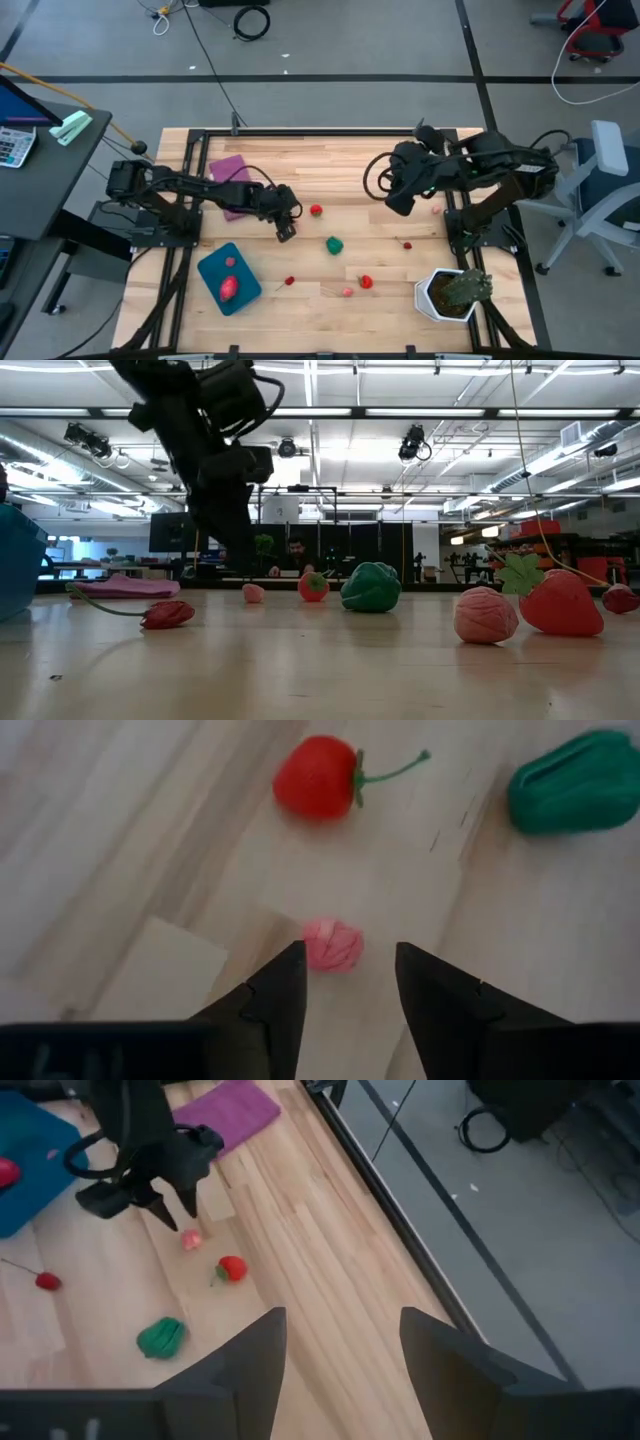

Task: Pick and placing Produce into tupperware
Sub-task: Put the peach into the blue bin

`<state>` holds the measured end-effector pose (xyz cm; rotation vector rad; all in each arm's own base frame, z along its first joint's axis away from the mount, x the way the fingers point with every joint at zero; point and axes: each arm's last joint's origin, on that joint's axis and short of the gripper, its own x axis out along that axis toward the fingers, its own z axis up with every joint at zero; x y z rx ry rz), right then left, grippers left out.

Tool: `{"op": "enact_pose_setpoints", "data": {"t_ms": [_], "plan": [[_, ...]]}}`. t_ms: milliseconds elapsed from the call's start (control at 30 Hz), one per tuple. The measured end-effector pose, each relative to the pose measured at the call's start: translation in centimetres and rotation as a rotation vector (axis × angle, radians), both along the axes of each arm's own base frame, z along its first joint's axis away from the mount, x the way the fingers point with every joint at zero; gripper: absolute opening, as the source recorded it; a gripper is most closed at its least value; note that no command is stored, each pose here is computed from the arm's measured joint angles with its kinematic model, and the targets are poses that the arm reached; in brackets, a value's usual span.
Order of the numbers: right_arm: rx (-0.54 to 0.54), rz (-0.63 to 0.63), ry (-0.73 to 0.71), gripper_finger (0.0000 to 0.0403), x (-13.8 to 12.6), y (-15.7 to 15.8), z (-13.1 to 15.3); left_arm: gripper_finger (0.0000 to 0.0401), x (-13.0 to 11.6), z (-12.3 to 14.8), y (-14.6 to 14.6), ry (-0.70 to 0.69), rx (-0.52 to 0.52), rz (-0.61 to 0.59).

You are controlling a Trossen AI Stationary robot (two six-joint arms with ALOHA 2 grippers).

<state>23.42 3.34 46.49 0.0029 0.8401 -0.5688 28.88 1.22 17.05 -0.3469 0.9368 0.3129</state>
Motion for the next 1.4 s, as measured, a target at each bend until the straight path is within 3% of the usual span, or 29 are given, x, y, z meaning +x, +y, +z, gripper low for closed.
{"op": "enact_pose_setpoints", "data": {"t_ms": [367, 900, 1033, 1267, 1400], "plan": [[-0.042, 0.006, 0.079, 0.0205, 2.5, 0.5, -1.7, 0.0165, -0.8, -1.9, 0.1, -0.037, -0.021, 0.056], [-0.044, 0.004, 0.094, 0.0205, 3.1, 0.6, -2.1, 0.0148, 1.4, -6.0, -1.0, -0.048, 0.006, 0.061], [-0.044, 0.005, 0.094, 0.0205, 3.1, 0.6, -2.1, 0.0126, 1.4, -6.0, -1.1, -0.045, 0.009, 0.056], [-0.056, 0.021, 0.106, 0.0205, 3.1, 0.6, -2.1, 0.0045, 1.1, -4.8, -1.1, -0.057, -0.002, 0.048], [-0.058, 0.023, 0.107, 0.0205, 3.1, 0.6, -2.1, 0.0044, 0.9, -2.9, -1.7, -0.072, -0.025, 0.02]]}}
